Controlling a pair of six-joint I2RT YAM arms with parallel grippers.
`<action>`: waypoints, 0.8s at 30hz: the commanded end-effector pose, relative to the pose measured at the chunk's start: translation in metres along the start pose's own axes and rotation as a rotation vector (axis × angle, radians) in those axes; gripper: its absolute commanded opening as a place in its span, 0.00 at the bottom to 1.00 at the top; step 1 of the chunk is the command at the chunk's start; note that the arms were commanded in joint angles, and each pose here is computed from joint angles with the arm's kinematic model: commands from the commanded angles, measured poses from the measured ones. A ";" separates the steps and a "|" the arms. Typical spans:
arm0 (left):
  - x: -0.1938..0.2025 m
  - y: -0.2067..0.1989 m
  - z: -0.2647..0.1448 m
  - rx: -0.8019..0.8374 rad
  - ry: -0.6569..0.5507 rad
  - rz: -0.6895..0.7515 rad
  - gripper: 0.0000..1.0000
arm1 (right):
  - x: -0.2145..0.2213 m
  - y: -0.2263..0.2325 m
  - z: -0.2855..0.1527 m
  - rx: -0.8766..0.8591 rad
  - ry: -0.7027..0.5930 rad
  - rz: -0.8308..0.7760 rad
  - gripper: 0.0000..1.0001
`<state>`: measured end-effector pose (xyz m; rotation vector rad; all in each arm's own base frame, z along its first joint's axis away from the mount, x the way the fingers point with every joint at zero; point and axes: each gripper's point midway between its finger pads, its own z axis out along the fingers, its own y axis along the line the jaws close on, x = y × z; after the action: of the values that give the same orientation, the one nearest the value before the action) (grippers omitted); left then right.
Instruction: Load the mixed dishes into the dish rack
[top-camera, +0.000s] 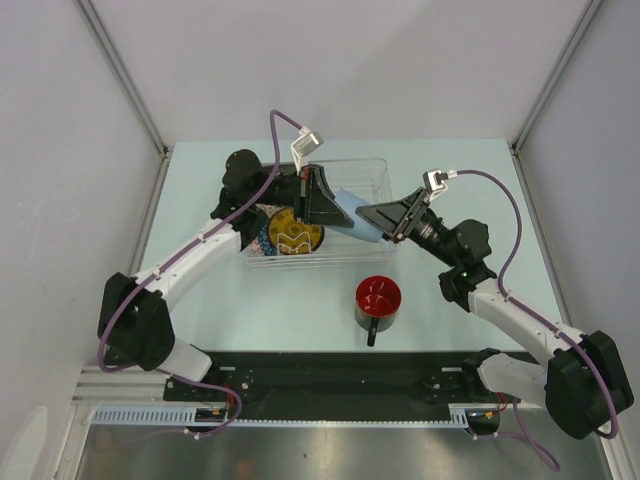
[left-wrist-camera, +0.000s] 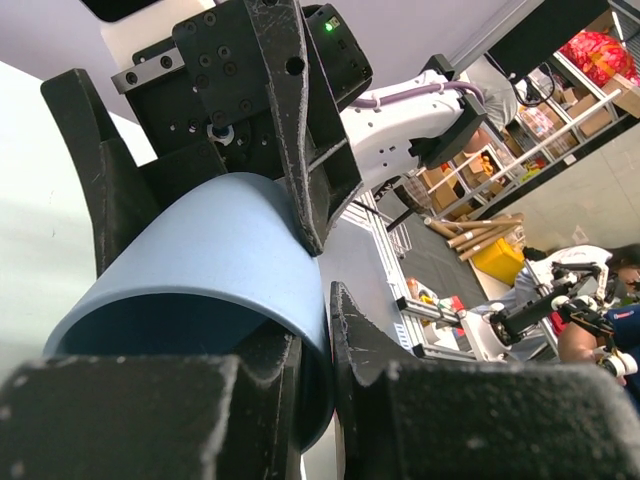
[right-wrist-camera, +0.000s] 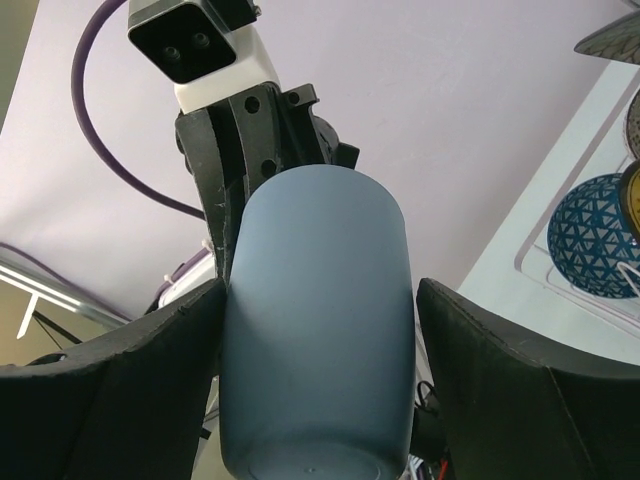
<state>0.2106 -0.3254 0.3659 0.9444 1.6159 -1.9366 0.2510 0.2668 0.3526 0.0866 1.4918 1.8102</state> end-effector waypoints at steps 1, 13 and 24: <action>-0.009 -0.020 0.004 0.034 -0.011 0.089 0.00 | -0.015 0.020 0.008 -0.057 -0.041 -0.043 0.79; -0.017 -0.008 0.001 -0.031 0.021 0.157 0.39 | -0.016 0.008 0.008 0.013 -0.005 -0.020 0.00; -0.065 0.002 -0.084 -0.275 -0.045 0.252 1.00 | -0.096 -0.055 -0.010 0.581 0.113 -0.254 0.00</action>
<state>0.2676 -0.2859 0.3872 0.9161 1.6319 -1.6483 0.3180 0.2242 0.3512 0.1579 1.7554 1.4711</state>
